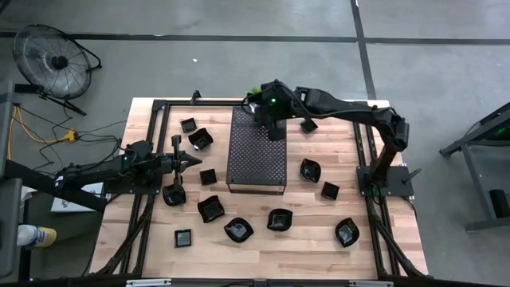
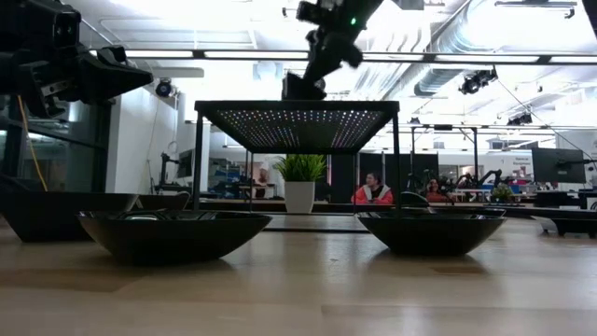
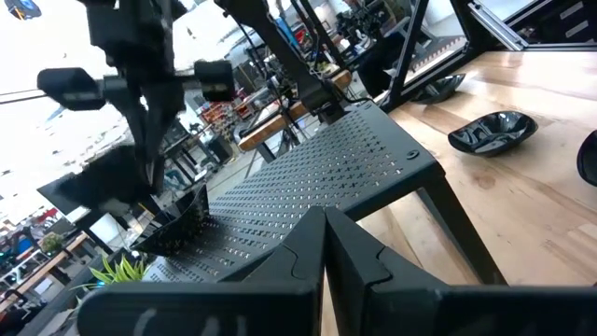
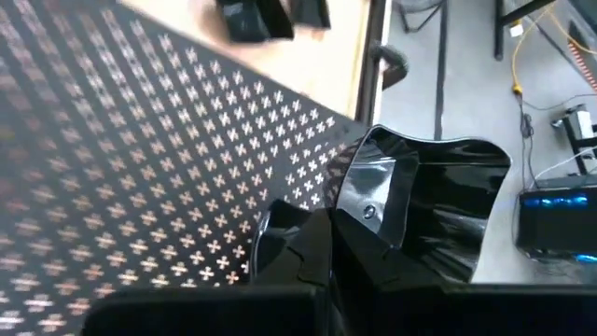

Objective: Pick & Place Mini shaped plates
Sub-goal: Stack the distorted square plate on top of the distorted square plate on the shelf

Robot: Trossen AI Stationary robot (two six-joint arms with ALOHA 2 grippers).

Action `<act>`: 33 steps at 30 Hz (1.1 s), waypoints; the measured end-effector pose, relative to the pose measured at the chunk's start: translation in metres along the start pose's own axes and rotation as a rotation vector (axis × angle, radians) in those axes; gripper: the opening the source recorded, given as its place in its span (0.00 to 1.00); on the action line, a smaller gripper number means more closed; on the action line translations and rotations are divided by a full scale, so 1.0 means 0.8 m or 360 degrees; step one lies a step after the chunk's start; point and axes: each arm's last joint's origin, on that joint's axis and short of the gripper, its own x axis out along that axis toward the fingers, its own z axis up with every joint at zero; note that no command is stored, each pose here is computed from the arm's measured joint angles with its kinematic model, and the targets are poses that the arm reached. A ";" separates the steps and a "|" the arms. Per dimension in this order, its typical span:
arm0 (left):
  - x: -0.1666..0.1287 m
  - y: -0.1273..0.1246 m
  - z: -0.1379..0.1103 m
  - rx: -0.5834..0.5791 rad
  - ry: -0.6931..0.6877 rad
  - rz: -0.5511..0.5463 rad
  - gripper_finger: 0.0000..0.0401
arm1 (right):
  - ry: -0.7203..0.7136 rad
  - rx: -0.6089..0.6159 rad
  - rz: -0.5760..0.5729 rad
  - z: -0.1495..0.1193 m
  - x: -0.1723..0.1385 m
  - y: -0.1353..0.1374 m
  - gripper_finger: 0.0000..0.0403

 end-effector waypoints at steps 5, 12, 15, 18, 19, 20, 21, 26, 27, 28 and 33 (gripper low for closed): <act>0.000 0.000 0.000 0.0000 0.0000 0.0000 0.00 | 0.0030 -0.0033 -0.0076 0.001 0.012 -0.002 0.00; 0.000 0.000 0.000 0.0000 0.0000 0.0000 0.00 | 0.0143 -0.0056 -0.0080 -0.005 0.012 0.001 0.00; 0.000 0.000 0.000 0.0000 0.0000 0.0000 0.00 | 0.0198 -0.0018 -0.0066 -0.008 0.012 0.003 0.00; 0.000 0.000 0.000 0.0000 0.0000 0.0000 0.00 | 0.0223 0.0040 -0.0076 -0.010 0.012 0.004 0.00; 0.000 0.000 0.000 0.0000 0.0000 0.0000 0.00 | 0.0225 0.0051 -0.0071 -0.010 0.012 0.004 0.00; 0.000 0.000 0.000 0.0000 0.0000 0.0000 0.00 | 0.0229 0.0060 -0.0062 -0.010 0.012 0.005 0.00; 0.000 0.000 0.000 0.0000 0.0000 0.0000 0.00 | 0.0235 0.0066 -0.0056 -0.011 0.012 0.005 0.00; 0.000 0.000 0.000 0.0000 0.0000 0.0000 0.00 | 0.0257 0.0075 -0.0017 -0.013 0.012 0.008 0.00; 0.000 0.000 0.000 0.0000 -0.0001 0.0000 0.00 | 0.0264 0.0073 -0.0005 -0.014 0.012 0.008 0.00; 0.000 0.000 0.000 0.0000 0.0000 0.0000 0.00 | 0.0268 0.0071 0.0008 -0.014 0.011 0.009 0.00; 0.000 0.000 0.000 0.0000 0.0000 0.0000 0.00 | 0.0280 0.0096 0.0021 -0.015 0.011 0.010 0.00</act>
